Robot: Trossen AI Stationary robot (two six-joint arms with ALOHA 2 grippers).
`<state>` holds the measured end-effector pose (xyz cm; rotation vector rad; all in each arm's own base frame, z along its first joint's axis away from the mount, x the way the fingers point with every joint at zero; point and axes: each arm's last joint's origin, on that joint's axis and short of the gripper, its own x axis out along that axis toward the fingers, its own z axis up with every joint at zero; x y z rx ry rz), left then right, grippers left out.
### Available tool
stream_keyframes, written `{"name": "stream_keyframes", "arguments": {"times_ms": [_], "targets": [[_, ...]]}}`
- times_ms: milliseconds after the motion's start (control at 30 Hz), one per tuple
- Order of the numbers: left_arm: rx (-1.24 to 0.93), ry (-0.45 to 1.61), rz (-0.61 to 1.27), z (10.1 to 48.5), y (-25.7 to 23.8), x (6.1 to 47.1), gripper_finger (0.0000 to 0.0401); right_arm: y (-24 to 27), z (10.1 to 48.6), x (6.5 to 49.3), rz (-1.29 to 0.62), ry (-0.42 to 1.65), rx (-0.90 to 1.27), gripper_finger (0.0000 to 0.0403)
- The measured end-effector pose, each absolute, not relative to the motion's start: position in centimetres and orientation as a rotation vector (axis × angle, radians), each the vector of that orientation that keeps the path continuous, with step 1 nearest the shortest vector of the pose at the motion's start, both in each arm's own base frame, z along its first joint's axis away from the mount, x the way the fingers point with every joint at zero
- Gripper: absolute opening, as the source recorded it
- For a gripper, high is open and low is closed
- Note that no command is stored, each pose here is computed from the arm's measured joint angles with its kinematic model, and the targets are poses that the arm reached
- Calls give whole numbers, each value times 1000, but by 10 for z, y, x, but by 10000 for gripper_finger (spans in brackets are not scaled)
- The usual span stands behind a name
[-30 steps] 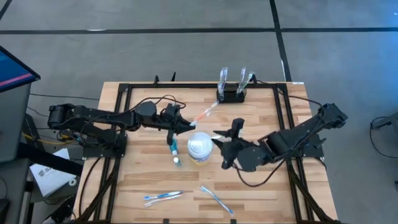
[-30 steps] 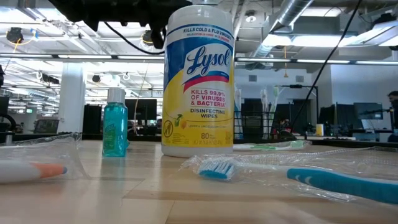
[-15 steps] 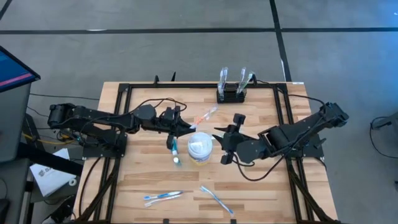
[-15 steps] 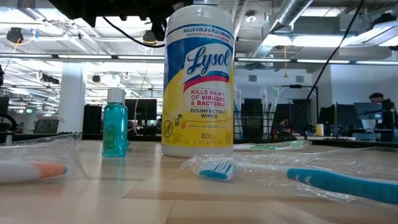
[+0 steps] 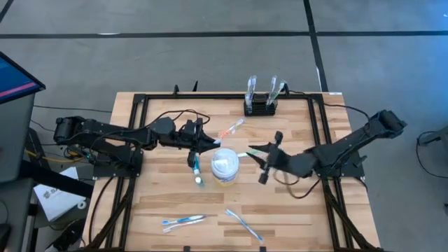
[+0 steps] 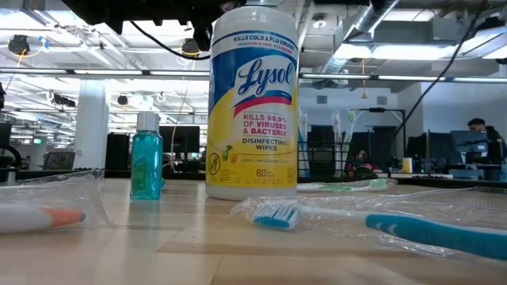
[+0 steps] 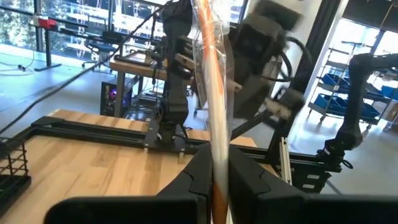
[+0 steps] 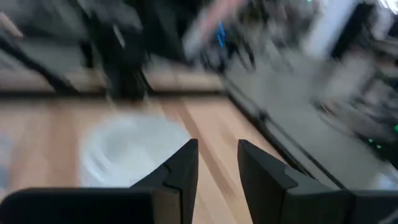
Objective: Pick & Place toothbrushing station
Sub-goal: Put the top orange toothbrush into the black mesh organizer
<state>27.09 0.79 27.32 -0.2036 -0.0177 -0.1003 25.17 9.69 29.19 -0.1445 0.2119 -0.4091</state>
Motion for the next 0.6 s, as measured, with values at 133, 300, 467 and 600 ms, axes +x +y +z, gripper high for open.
{"name": "stream_keyframes", "arguments": {"times_ms": [133, 300, 467, 600], "targets": [[-188, -25, -101, 274, 8, 271, 14, 79, 287, 235, -284, -67, -53, 103], [-167, -35, -102, 275, 8, 271, 14, 55, 280, 227, -167, -277, 23, 103], [-156, -50, -102, 271, 5, 276, 14, 37, 280, 234, -71, -326, 50, 103], [-157, -42, -85, 263, 4, 283, 14, 29, 279, 238, -27, -360, 63, 103]]}}
